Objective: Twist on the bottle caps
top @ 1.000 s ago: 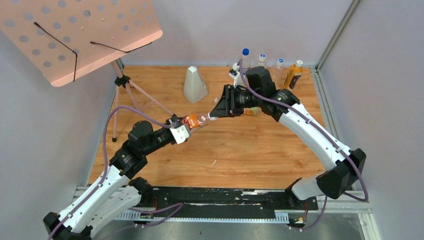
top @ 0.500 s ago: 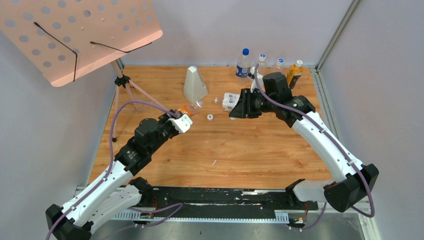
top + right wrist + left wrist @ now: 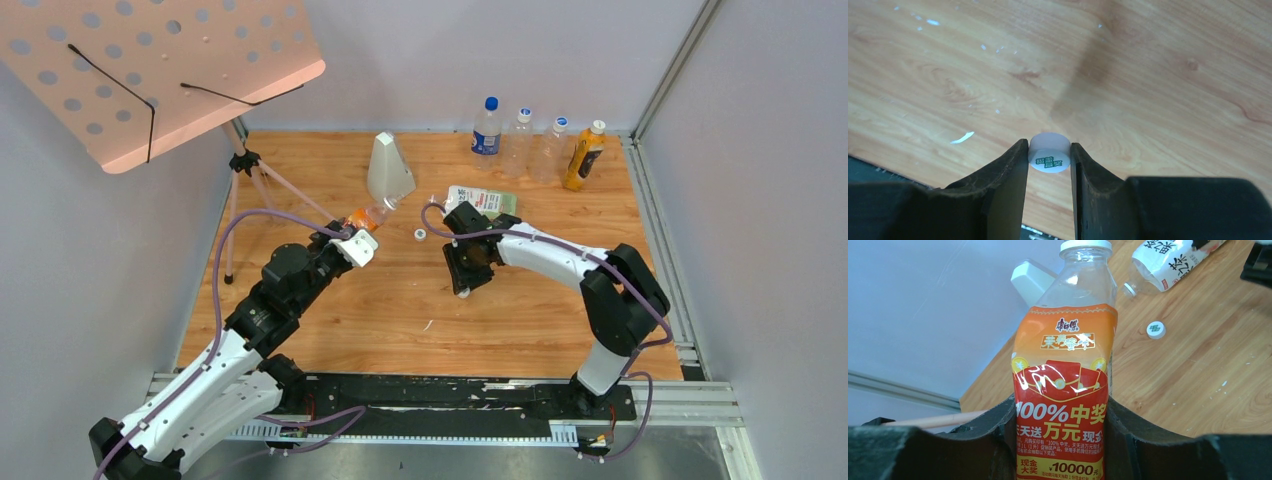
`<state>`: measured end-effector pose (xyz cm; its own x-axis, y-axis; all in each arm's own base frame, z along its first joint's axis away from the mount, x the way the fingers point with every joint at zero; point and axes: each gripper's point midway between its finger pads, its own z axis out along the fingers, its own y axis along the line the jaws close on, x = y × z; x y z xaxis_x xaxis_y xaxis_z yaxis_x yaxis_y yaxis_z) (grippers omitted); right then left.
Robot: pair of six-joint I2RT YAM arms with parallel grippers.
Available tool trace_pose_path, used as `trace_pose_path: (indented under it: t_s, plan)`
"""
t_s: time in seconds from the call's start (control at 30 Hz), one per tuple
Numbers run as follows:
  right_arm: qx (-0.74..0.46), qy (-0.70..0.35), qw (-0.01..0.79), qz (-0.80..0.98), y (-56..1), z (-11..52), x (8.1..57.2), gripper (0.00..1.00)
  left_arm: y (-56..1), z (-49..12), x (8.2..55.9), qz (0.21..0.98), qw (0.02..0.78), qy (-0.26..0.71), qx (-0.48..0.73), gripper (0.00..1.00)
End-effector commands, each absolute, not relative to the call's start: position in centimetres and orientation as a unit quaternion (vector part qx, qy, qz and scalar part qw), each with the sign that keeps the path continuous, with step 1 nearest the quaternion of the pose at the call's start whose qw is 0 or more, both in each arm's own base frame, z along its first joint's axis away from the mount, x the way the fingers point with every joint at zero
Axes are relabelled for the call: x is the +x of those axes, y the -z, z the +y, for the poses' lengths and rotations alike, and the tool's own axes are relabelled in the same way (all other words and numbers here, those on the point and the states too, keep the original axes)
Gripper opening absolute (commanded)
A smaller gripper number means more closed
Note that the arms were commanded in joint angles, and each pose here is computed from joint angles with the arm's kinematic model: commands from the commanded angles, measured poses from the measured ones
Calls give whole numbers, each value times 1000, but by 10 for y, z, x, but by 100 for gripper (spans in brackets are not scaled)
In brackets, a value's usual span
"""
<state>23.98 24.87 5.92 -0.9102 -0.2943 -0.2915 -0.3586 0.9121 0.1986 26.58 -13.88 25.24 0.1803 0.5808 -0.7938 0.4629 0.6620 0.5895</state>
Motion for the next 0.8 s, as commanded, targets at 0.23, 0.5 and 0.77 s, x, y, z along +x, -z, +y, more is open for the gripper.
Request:
trace_pose_path:
  t_s: [0.23,0.5,0.77]
  plan:
    - [-183,-47,152,970,-20,249,250,35,-273,-140,267,621,684,-37,381,0]
    - [-233,-48,157,958,-25,251,244,55,-271,-140,267,622,683,-35,381,0]
    - [-301,-57,156,939,-30,249,238,53,-270,-139,267,622,682,-38,382,0]
